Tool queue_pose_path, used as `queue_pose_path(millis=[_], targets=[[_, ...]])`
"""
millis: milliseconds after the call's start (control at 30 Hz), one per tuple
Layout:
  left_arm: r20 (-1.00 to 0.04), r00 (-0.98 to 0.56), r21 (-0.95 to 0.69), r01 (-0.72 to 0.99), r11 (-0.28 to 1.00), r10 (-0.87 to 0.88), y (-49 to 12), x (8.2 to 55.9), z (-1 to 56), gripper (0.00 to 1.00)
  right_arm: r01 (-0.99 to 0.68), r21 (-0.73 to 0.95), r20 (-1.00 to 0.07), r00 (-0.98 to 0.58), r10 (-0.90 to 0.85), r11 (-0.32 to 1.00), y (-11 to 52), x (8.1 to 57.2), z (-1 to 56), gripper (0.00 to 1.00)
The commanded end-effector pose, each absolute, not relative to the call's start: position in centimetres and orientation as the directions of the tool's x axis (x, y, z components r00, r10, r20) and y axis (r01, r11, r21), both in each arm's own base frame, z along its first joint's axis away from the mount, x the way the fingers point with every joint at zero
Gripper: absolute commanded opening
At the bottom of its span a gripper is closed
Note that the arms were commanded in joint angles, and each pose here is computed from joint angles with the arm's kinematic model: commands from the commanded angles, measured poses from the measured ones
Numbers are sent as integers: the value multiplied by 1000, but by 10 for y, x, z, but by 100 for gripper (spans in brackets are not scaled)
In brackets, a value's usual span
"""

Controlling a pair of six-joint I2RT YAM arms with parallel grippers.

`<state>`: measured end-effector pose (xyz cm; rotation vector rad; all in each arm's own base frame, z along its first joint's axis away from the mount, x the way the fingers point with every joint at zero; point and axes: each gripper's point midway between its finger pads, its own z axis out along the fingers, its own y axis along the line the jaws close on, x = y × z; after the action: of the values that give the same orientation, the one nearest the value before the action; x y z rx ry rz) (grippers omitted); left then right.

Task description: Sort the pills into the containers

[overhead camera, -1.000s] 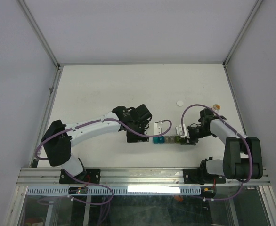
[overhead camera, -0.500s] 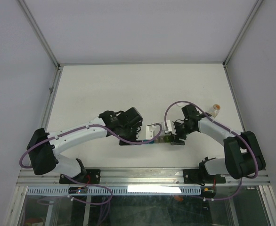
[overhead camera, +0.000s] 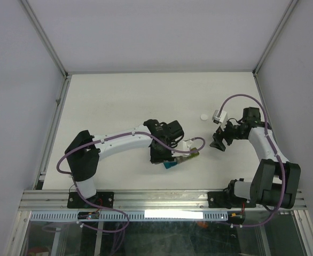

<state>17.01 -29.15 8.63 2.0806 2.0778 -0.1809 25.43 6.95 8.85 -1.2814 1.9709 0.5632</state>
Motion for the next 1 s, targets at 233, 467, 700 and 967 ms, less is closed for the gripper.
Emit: queue_pose_path(millis=[233,467,700,967], targets=[[-143,-160,37,985,167,977,-318,157,97,0,-889,126,-807,-350,-476,440,78,250,97,81],[-26,-284,29,958,285,958,-315,144,89,0,-886,131,-808,-356,-470,446,78,250,97,81],[12,-336,13,942,336,942,-314,139,86,0,-878,141,-803,-371,-466,457,75,251,95,81],[29,-362,9,932,362,932,-315,137,83,0,-863,162,-796,-400,-453,478,71,254,91,81]])
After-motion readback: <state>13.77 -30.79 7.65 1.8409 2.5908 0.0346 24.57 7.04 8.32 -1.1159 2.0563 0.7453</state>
